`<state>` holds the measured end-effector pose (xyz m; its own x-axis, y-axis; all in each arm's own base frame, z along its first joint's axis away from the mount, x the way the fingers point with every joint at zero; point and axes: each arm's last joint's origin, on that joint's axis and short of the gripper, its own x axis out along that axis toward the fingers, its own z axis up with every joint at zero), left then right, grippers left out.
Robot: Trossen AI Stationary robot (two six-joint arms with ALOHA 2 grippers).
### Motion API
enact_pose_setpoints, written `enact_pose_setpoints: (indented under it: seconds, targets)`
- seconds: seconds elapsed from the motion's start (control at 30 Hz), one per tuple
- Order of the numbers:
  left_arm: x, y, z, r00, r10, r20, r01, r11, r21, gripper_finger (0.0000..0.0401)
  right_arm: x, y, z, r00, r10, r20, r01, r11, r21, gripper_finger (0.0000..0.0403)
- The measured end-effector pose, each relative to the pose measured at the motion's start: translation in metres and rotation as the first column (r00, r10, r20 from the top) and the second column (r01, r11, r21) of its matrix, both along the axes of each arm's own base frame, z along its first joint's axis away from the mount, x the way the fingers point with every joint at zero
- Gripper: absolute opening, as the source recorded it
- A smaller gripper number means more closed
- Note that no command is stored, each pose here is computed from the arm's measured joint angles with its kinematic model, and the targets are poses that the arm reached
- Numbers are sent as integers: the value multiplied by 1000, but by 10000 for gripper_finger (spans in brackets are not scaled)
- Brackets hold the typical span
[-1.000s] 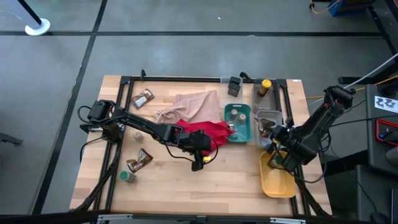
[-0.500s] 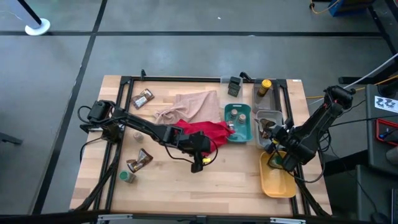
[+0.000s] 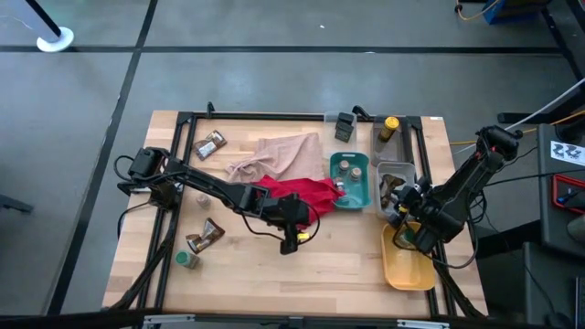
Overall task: Sort spices by type
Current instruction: Put the bottom orange pouch seasoning into the light blue bin
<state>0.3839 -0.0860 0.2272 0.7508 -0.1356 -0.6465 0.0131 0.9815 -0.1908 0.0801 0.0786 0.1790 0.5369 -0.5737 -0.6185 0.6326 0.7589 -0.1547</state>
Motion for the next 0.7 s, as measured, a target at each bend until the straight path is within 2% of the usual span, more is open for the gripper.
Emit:
enact_pose_setpoints:
  seconds: [0.17,0.4,0.7]
  targets:
    - [0,0,0,1000,0,-2,0,1000,0,164,1,2,2,1000,5,12,-5,1000,9,115]
    - [-3,2,5,1000,5,-5,-5,1000,-2,164,3,4,7,998,53,-15,-53,999,5,119]
    - [-30,8,36,998,51,-48,-52,998,-25,164,2,3,9,998,56,-4,-56,998,22,120]
